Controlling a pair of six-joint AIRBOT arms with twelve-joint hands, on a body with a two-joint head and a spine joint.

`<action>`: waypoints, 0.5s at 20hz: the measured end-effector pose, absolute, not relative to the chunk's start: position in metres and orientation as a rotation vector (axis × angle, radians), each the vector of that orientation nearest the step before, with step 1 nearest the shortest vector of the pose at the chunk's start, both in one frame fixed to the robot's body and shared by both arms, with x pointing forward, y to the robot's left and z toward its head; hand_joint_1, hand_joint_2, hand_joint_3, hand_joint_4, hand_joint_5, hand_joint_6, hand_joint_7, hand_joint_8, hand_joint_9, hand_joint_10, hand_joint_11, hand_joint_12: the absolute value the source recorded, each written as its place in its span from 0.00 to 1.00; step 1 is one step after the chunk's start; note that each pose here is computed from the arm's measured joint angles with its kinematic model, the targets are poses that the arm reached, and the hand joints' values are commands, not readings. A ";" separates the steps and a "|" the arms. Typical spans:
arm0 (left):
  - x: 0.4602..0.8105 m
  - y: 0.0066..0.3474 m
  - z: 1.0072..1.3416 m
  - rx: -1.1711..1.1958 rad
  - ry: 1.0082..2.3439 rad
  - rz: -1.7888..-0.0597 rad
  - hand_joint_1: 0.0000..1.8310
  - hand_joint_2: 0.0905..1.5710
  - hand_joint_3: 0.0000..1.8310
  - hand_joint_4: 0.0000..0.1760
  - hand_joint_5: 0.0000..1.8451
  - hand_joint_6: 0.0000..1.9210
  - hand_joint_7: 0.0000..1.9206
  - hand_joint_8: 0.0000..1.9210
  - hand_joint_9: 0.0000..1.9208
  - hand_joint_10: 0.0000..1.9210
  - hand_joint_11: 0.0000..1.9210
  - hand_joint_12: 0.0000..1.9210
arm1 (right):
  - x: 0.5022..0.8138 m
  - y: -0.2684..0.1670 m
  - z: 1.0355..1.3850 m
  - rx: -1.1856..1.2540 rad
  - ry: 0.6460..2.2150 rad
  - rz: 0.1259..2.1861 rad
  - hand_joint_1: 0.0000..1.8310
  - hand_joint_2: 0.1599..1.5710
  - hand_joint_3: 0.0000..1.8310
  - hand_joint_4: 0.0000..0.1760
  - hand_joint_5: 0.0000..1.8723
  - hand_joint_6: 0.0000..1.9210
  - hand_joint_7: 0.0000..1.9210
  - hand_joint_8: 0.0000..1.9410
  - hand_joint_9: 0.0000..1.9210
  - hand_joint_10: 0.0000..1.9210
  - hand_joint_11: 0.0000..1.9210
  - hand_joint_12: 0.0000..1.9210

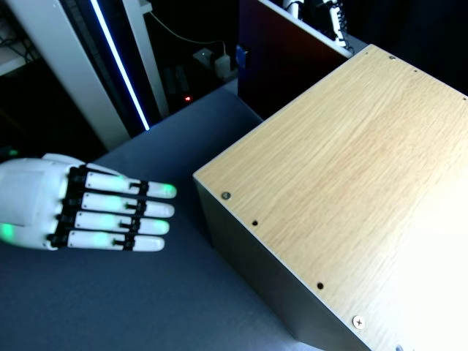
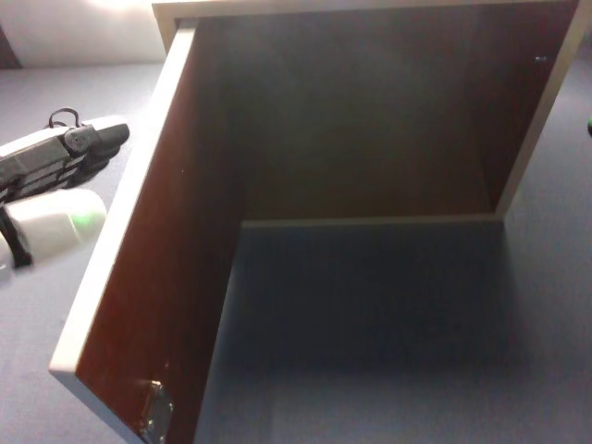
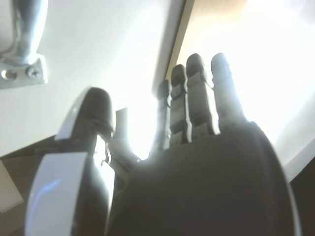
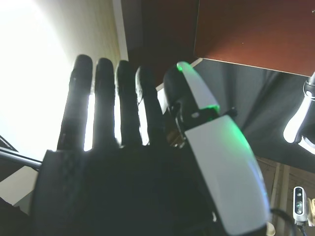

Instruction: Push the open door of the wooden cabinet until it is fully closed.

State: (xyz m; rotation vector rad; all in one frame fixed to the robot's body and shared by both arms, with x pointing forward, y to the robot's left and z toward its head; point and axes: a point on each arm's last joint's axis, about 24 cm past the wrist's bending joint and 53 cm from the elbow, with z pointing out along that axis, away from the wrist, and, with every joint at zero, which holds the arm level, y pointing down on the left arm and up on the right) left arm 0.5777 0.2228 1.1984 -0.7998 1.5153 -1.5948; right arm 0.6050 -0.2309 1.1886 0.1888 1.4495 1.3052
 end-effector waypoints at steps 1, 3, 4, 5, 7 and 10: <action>0.578 0.222 1.200 -0.799 1.510 -1.598 0.01 0.90 0.01 0.00 0.09 0.00 0.07 0.00 0.06 0.00 0.07 0.02 | 0.605 -0.230 1.188 0.186 1.451 1.306 0.37 0.83 0.00 0.00 0.20 0.00 0.19 0.00 0.13 0.00 0.00 0.23; 0.578 0.221 1.200 -0.793 1.514 -1.600 0.01 0.90 0.00 0.06 0.08 0.00 0.06 0.00 0.05 0.00 0.07 0.01 | 0.605 -0.231 1.188 0.189 1.451 1.304 0.36 0.83 0.00 0.00 0.20 0.00 0.18 0.00 0.13 0.00 0.00 0.24; 0.576 0.219 1.200 -0.783 1.522 -1.605 0.00 0.89 0.00 0.08 0.08 0.00 0.07 0.00 0.05 0.00 0.07 0.01 | 0.605 -0.231 1.188 0.190 1.451 1.304 0.35 0.83 0.00 0.00 0.20 0.00 0.18 0.00 0.13 0.00 0.00 0.23; 0.575 0.218 1.200 -0.776 1.526 -1.608 0.00 0.88 0.00 0.06 0.08 0.00 0.07 0.00 0.06 0.00 0.07 0.01 | 0.605 -0.231 1.188 0.190 1.451 1.304 0.35 0.83 0.00 0.00 0.20 0.00 0.18 0.00 0.13 0.00 0.00 0.23; 0.574 0.215 1.199 -0.762 1.537 -1.613 0.00 0.88 0.00 0.05 0.09 0.01 0.08 0.01 0.06 0.00 0.06 0.01 | 0.605 -0.231 1.188 0.190 1.451 1.304 0.34 0.84 0.00 0.00 0.19 0.00 0.18 0.00 0.13 0.00 0.00 0.23; 0.571 0.211 1.199 -0.741 1.554 -1.620 0.00 0.87 0.00 0.18 0.11 0.00 0.11 0.00 0.09 0.00 0.08 0.01 | 0.605 -0.231 1.188 0.190 1.451 1.304 0.33 0.84 0.00 0.00 0.20 0.00 0.18 0.00 0.13 0.00 0.00 0.21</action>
